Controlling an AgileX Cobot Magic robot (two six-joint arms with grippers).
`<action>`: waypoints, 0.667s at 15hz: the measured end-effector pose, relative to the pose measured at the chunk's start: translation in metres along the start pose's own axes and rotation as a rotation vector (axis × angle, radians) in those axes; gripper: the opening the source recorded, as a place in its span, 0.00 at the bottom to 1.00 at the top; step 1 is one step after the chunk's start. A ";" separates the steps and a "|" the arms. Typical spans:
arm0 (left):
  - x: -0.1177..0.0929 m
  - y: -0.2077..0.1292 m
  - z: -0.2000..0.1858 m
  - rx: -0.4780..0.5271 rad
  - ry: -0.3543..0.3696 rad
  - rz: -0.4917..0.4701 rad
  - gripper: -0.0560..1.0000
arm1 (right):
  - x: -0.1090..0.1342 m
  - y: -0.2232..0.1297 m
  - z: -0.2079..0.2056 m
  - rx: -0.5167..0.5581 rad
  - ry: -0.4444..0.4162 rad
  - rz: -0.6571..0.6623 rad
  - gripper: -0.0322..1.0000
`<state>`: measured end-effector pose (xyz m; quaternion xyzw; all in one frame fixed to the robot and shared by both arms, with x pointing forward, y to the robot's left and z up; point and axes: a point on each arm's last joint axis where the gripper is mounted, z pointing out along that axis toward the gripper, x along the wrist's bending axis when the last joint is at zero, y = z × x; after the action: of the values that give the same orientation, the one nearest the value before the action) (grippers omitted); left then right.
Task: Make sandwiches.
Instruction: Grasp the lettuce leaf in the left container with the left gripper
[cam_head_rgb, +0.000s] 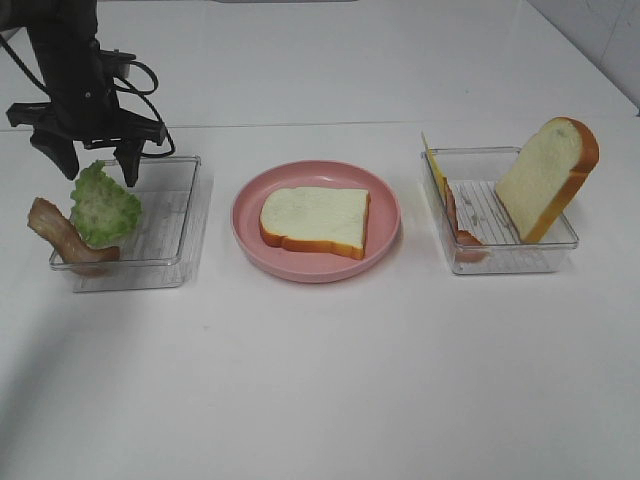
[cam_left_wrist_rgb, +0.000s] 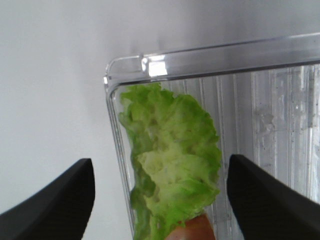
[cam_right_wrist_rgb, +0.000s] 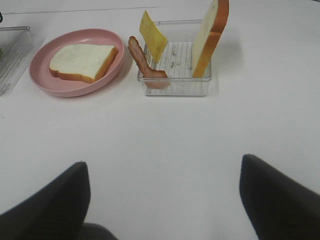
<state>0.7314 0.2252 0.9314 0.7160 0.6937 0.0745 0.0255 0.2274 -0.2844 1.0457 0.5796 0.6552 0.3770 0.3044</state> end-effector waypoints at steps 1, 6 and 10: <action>0.000 0.000 0.000 0.000 0.000 0.000 0.68 | 0.000 0.000 0.000 0.000 0.000 0.000 0.77; 0.000 0.000 0.000 0.000 0.000 0.000 0.40 | 0.000 0.000 0.000 0.000 0.000 0.000 0.77; 0.000 0.000 0.000 0.000 0.000 0.000 0.21 | 0.000 0.000 0.000 0.000 0.000 0.000 0.77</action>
<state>0.7314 0.2252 0.9314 0.7160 0.6937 0.0745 0.0255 0.2274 -0.2844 1.0457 0.5796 0.6552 0.3770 0.3044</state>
